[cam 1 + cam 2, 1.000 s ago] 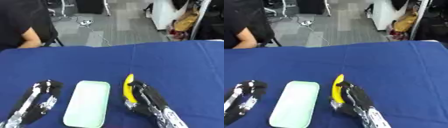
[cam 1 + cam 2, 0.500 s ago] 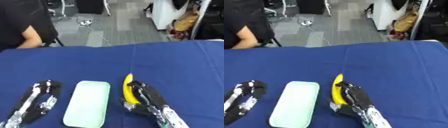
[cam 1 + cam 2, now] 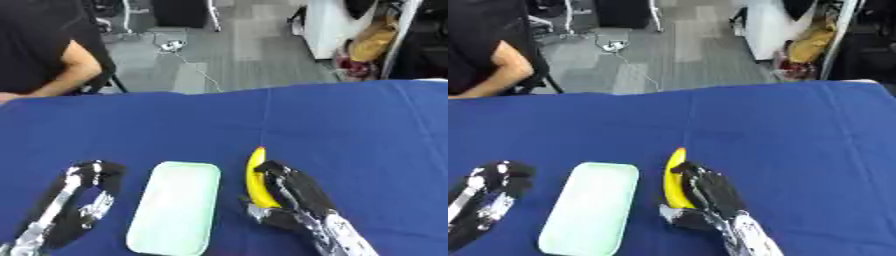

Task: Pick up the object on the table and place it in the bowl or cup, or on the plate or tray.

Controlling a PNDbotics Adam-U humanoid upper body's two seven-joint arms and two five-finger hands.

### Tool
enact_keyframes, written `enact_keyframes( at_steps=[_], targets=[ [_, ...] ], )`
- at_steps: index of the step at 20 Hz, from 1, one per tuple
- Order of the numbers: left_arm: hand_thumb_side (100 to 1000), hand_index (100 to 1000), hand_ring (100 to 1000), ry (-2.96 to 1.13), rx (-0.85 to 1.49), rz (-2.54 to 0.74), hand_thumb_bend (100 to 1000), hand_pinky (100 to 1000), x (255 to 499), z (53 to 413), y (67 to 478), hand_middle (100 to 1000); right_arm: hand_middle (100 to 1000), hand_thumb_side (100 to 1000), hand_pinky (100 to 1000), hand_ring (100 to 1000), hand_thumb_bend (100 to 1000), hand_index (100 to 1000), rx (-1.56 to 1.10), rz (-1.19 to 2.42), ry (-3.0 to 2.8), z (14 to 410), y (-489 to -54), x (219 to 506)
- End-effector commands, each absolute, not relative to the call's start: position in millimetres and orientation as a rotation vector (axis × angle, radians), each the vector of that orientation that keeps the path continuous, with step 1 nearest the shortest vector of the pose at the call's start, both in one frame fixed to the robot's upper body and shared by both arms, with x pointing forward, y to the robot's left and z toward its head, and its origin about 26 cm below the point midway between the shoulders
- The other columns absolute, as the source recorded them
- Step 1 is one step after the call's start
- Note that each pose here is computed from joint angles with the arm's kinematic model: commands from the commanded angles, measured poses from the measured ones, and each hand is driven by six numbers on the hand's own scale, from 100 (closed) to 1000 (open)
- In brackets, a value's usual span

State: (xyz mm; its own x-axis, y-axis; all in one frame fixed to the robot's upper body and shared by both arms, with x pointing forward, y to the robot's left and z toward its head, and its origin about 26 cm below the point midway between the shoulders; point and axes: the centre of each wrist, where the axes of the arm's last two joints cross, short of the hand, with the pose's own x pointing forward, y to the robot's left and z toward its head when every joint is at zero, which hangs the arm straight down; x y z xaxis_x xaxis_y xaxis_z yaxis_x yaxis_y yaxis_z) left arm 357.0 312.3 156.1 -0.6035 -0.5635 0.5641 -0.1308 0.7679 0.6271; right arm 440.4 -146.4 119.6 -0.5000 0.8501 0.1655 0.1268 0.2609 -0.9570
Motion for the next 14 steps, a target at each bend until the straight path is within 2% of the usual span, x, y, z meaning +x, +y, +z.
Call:
enact_keyframes(
  at_steps=[1,14],
  targets=[
    [858,747,594,-2.182,0.524,-0.702,100,503,356.2,163.8,313.8,601,710,866,282,553,453,857,-0.928,1.294,-1.713,109.1,-163.0,441.9],
    [860,747,595,-2.179,0.521,-0.705,100,504,356.1,162.8,314.6,602,691,854,286,550,436,836,-1.001,1.221,-1.647,111.8,-168.4,442.2]
  ],
)
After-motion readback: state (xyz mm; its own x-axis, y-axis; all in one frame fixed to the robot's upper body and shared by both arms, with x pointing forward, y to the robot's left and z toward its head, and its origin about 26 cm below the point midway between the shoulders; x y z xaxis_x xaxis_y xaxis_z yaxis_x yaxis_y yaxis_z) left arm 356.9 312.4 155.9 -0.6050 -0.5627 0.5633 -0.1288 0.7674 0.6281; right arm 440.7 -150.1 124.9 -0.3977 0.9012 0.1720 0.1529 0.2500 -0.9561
